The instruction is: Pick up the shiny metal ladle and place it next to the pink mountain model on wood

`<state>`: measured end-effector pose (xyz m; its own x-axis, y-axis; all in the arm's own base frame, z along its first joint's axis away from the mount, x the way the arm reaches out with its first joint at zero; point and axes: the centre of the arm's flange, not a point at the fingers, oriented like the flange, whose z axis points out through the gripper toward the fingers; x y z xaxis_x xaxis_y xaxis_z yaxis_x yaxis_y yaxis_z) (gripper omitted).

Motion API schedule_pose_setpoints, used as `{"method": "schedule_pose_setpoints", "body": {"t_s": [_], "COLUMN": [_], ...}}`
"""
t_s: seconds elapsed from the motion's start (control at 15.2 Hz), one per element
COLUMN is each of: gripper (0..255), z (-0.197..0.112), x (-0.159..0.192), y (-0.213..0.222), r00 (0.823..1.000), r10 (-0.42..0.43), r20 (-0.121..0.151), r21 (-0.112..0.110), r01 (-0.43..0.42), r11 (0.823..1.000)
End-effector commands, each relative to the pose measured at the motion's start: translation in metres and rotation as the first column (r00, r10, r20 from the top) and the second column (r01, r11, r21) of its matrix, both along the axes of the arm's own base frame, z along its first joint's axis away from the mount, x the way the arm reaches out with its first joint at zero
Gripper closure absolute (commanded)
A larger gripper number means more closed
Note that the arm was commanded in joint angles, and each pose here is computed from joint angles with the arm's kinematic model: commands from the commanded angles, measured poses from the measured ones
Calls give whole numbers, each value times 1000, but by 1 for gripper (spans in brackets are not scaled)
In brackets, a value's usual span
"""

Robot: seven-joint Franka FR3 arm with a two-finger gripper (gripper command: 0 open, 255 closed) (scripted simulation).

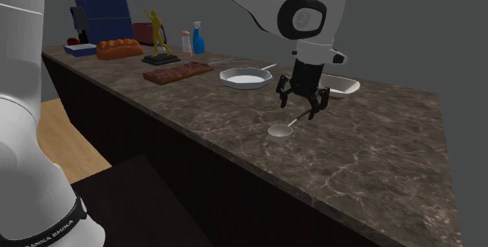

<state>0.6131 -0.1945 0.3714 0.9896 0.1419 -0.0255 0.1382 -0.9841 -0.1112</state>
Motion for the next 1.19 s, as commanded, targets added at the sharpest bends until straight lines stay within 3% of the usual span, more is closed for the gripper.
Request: {"method": "schedule_pose_setpoints", "body": {"t_s": [0.0,0.26,0.79,0.86,1.12], "gripper": [0,0,0,255,255], "z": [-10,-34,-34,-34,-34], "x": [2,1,1,1,1], "y": [1,3,3,3,3], "r00": [1000,1000,1000,1000,1000], "r10": [0,0,0,0,0], "r20": [0,0,0,0,0], "r21": [1,1,1,1,1], "r01": [0,0,0,0,0], "r11": [1000,1000,1000,1000,1000]}}
